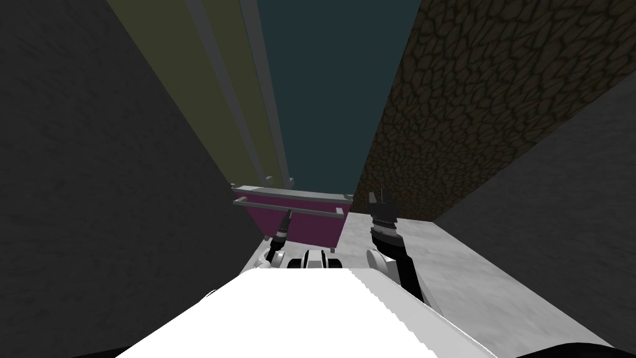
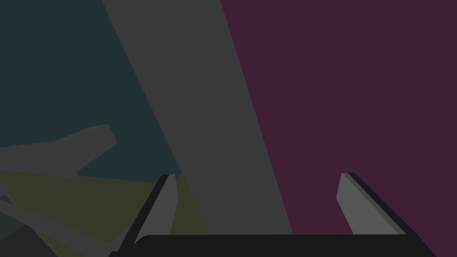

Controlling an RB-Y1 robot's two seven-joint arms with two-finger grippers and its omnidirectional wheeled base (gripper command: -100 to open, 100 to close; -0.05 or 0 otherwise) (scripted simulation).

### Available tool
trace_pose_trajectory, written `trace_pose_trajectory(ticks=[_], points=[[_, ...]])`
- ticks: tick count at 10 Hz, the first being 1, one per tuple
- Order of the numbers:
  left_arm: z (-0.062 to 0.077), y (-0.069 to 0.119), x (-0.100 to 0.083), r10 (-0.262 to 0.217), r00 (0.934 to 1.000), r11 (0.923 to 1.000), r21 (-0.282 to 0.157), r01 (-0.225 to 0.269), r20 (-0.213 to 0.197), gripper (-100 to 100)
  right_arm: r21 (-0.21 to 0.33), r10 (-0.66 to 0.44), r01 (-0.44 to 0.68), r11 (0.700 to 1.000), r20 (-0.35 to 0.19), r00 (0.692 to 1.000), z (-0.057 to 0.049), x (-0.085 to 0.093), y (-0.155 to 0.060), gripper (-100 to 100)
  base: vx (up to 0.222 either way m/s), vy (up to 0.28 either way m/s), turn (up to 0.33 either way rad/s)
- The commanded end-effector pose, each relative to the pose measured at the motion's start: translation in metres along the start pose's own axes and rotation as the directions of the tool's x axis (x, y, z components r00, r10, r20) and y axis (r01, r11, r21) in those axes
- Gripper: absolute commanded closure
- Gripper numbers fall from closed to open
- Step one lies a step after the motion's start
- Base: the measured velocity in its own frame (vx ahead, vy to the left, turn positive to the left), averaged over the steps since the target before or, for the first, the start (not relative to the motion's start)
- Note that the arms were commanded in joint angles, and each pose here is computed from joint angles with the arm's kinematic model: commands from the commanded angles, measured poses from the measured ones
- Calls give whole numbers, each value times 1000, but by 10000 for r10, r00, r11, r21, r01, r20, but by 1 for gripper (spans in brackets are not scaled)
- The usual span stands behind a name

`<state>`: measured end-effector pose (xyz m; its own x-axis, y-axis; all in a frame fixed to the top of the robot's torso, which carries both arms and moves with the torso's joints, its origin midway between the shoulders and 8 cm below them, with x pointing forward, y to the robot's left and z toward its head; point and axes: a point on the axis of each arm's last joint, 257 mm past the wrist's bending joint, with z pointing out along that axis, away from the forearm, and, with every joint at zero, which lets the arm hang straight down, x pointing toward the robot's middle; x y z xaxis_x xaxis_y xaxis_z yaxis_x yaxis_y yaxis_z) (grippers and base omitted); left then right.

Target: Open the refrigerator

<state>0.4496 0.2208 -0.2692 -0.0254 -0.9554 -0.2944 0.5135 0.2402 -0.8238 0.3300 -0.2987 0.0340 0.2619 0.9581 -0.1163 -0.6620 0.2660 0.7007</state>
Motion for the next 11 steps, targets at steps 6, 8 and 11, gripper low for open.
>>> trace_pose_trajectory(ticks=[6, 8, 11], points=[[-9, -9, 10, -103, 9998, 9998, 186, 106, -153, 100, 0, -1, 1, 10000, 0, 10000, 0, 0, 0, 0, 3, 9, 15], [-4, -10, 18, -204, 9992, 9996, 184, 210, -344, 100, 0, 0, 0, 10000, 0, 10000, 0, 0, 0, 0, -87, 11, 135], [3, -13, 31, -365, 9973, 9991, 176, 377, -632, 100, 0, 0, 0, 10000, 0, 10000, 0, 0, 0, 0, -80, 14, 112]])
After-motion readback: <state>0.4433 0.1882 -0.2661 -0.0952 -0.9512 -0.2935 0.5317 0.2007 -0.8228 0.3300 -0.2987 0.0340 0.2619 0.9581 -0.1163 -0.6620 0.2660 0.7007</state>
